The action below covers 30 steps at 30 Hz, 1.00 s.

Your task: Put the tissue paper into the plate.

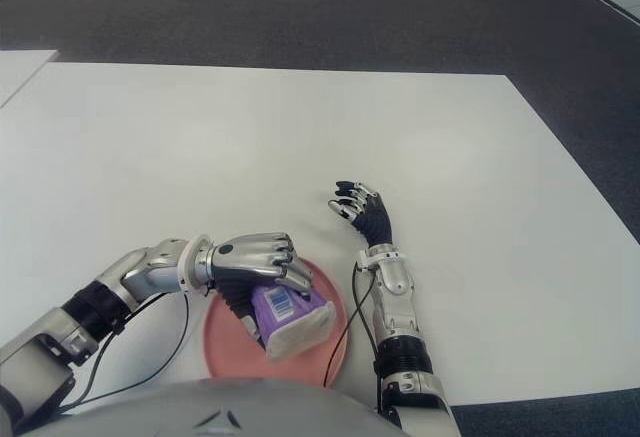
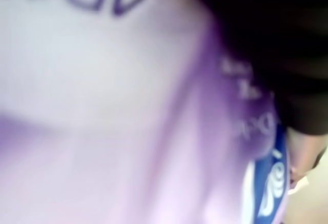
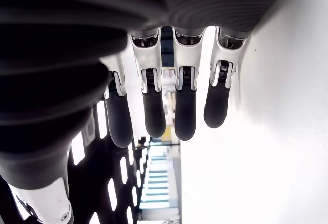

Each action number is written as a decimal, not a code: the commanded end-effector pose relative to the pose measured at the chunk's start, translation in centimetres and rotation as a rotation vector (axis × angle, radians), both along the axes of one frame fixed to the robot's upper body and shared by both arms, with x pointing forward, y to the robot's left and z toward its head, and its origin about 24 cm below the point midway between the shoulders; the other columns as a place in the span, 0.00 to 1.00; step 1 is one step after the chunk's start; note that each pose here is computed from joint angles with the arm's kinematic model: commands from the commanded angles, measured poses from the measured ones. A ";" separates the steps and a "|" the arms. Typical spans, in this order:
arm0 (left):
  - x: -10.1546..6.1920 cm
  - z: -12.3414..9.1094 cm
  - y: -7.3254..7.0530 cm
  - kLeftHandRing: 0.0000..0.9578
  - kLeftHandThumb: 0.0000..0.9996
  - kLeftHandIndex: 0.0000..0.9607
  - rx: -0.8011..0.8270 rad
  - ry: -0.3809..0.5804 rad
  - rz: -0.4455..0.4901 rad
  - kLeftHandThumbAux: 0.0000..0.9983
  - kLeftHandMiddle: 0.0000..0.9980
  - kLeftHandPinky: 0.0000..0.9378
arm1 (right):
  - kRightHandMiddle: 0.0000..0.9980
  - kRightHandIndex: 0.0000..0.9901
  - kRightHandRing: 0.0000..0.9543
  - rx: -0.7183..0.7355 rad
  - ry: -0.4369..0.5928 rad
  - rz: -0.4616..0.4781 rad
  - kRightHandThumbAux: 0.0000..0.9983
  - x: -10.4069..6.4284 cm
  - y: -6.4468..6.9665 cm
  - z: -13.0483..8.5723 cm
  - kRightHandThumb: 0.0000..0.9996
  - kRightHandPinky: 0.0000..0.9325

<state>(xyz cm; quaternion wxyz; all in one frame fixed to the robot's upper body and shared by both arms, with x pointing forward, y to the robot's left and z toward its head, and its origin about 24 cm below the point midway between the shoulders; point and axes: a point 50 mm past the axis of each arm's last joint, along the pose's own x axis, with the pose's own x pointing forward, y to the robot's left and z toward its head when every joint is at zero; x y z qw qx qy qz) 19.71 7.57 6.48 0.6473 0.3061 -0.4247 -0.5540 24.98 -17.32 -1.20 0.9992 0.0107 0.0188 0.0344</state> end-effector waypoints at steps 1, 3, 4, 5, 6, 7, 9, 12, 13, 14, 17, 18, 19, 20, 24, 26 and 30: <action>-0.4 -0.4 0.7 0.89 0.86 0.43 0.040 0.042 -0.005 0.66 0.53 0.87 | 0.31 0.41 0.33 0.016 0.147 -0.028 0.74 -1.4 -0.2 -2.4 0.69 0.35; -0.4 -0.4 0.8 0.89 0.85 0.43 0.049 0.052 -0.006 0.66 0.53 0.87 | 0.31 0.41 0.33 0.019 0.152 -0.030 0.74 -1.4 -0.2 -2.5 0.69 0.35; -0.4 -0.4 0.8 0.89 0.85 0.43 0.051 0.060 -0.011 0.66 0.53 0.87 | 0.31 0.41 0.33 0.020 0.152 -0.028 0.74 -1.4 -0.1 -2.4 0.69 0.35; -0.5 -0.4 0.7 0.89 0.85 0.43 0.052 0.067 -0.014 0.66 0.53 0.87 | 0.31 0.41 0.33 0.020 0.153 -0.028 0.74 -1.4 -0.1 -2.4 0.69 0.35; -0.5 -0.4 0.7 0.89 0.85 0.43 0.053 0.071 -0.016 0.66 0.53 0.88 | 0.31 0.41 0.33 0.020 0.153 -0.027 0.74 -1.4 -0.1 -2.4 0.69 0.35; -0.5 -0.4 0.6 0.89 0.85 0.43 0.052 0.077 -0.021 0.66 0.53 0.88 | 0.31 0.41 0.33 0.020 0.152 -0.026 0.74 -1.5 -0.1 -2.4 0.69 0.35; -0.4 -0.4 0.6 0.89 0.85 0.43 0.051 0.083 -0.028 0.66 0.53 0.88 | 0.31 0.41 0.33 0.021 0.151 -0.025 0.74 -1.5 -0.1 -2.3 0.69 0.35; -0.3 -0.3 0.6 0.88 0.85 0.43 0.071 0.082 -0.021 0.66 0.53 0.88 | 0.32 0.41 0.34 0.025 0.147 -0.022 0.74 -1.5 -0.2 -2.3 0.69 0.36; -0.3 -0.1 0.6 0.87 0.85 0.43 0.080 0.081 -0.014 0.66 0.53 0.86 | 0.32 0.41 0.34 0.026 0.145 -0.021 0.73 -1.5 -0.2 -2.2 0.69 0.36; -0.2 -0.1 0.7 0.87 0.85 0.43 0.103 0.082 0.000 0.66 0.54 0.86 | 0.32 0.41 0.34 0.025 0.144 -0.021 0.73 -1.4 -0.2 -2.2 0.69 0.36; -0.1 0.0 0.7 0.76 0.66 0.47 0.148 0.082 0.015 0.64 0.66 0.71 | 0.33 0.41 0.34 0.024 0.144 -0.024 0.73 -1.4 -0.2 -2.2 0.69 0.36; -0.1 0.0 0.7 0.73 0.51 0.51 0.153 0.083 0.015 0.58 0.67 0.67 | 0.33 0.41 0.34 0.023 0.145 -0.025 0.73 -1.4 -0.2 -2.2 0.69 0.36; -0.1 0.0 0.7 0.71 0.41 0.53 0.171 0.085 0.012 0.54 0.68 0.64 | 0.33 0.41 0.34 0.022 0.145 -0.024 0.73 -1.3 -0.2 -2.2 0.69 0.36; -0.1 0.0 0.7 0.64 0.36 0.51 0.184 0.088 0.010 0.51 0.64 0.56 | 0.33 0.41 0.34 0.021 0.146 -0.024 0.73 -1.3 -0.2 -2.3 0.69 0.36; -0.1 -0.9 1.4 0.26 0.15 0.28 0.296 0.119 0.009 0.39 0.30 0.19 | 0.33 0.41 0.34 0.017 0.149 -0.025 0.73 -1.3 -0.2 -2.3 0.69 0.36; -0.1 -1.6 1.8 0.13 0.09 0.15 0.337 0.114 0.018 0.34 0.16 0.10 | 0.33 0.41 0.34 0.016 0.145 -0.023 0.73 -1.3 -0.2 -2.3 0.69 0.36; 0.0 -1.1 1.7 0.03 0.03 0.03 0.353 0.067 0.023 0.29 0.03 0.02 | 0.33 0.41 0.34 0.009 0.135 -0.016 0.74 -1.4 -0.3 -2.4 0.68 0.36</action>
